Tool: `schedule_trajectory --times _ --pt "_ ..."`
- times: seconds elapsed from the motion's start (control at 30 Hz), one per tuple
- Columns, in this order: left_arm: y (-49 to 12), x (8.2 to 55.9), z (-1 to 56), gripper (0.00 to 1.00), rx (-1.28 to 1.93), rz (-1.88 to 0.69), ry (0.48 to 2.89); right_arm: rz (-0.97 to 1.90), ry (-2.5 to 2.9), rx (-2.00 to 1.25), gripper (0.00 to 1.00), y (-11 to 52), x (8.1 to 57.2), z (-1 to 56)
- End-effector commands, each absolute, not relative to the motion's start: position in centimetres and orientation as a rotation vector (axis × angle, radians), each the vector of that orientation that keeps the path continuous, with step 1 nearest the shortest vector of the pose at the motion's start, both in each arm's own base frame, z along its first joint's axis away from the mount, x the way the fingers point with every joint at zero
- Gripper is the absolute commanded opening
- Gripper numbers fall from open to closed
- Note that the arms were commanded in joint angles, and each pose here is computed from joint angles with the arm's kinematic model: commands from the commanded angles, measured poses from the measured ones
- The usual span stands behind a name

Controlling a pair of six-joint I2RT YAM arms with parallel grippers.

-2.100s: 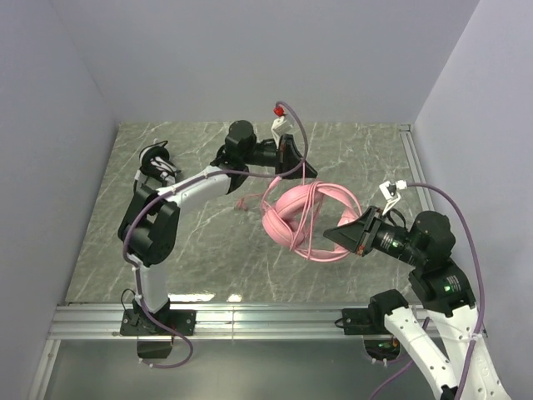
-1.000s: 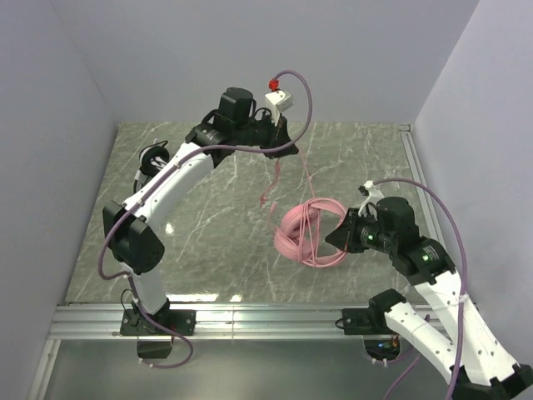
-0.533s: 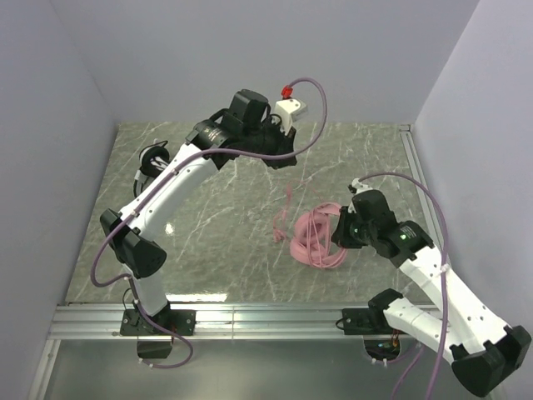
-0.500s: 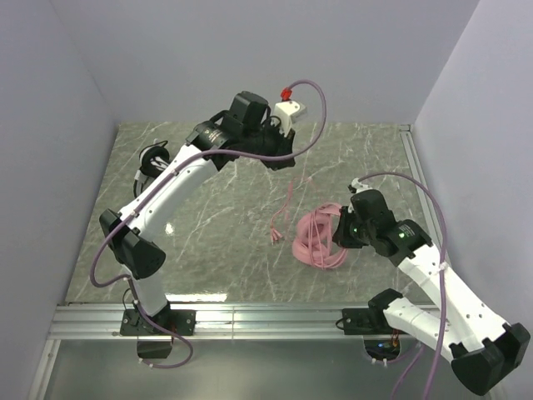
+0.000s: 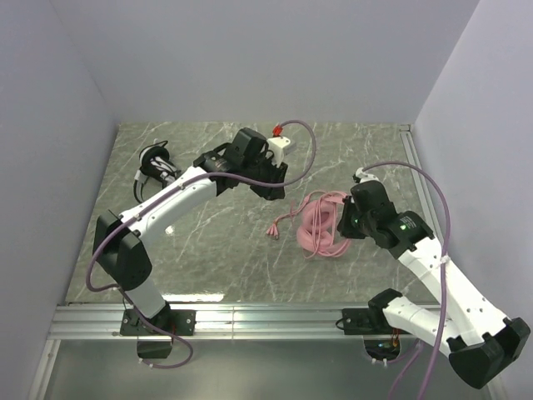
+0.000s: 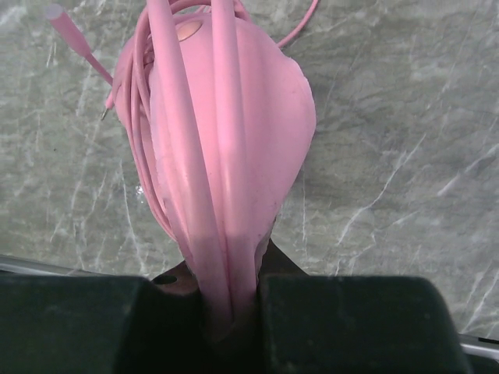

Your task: Wrap the headphones

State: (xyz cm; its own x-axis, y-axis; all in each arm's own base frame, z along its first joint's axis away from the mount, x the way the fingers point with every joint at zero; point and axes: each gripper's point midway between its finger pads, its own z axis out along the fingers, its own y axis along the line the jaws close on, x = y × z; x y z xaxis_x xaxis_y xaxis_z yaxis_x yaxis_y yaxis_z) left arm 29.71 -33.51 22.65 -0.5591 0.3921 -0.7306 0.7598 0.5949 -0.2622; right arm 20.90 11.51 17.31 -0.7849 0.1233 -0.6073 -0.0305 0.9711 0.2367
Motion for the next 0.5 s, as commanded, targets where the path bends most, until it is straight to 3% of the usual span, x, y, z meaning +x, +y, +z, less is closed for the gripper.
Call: schedule_trajectory --times 0.0,0.13,0.47 --pt "-33.9 31.7 23.3 0.38 0.806 -0.819 2.128 0.360 2.321 0.074 0.00 11.8 22.0 21.5" --pt "-33.5 33.0 21.7 0.46 0.769 -0.900 2.110 0.387 2.343 0.043 0.00 12.0 21.0 21.0" --pt "-34.6 35.3 12.6 0.50 0.799 -0.864 2.288 0.534 2.284 0.042 0.00 12.4 18.6 21.2"
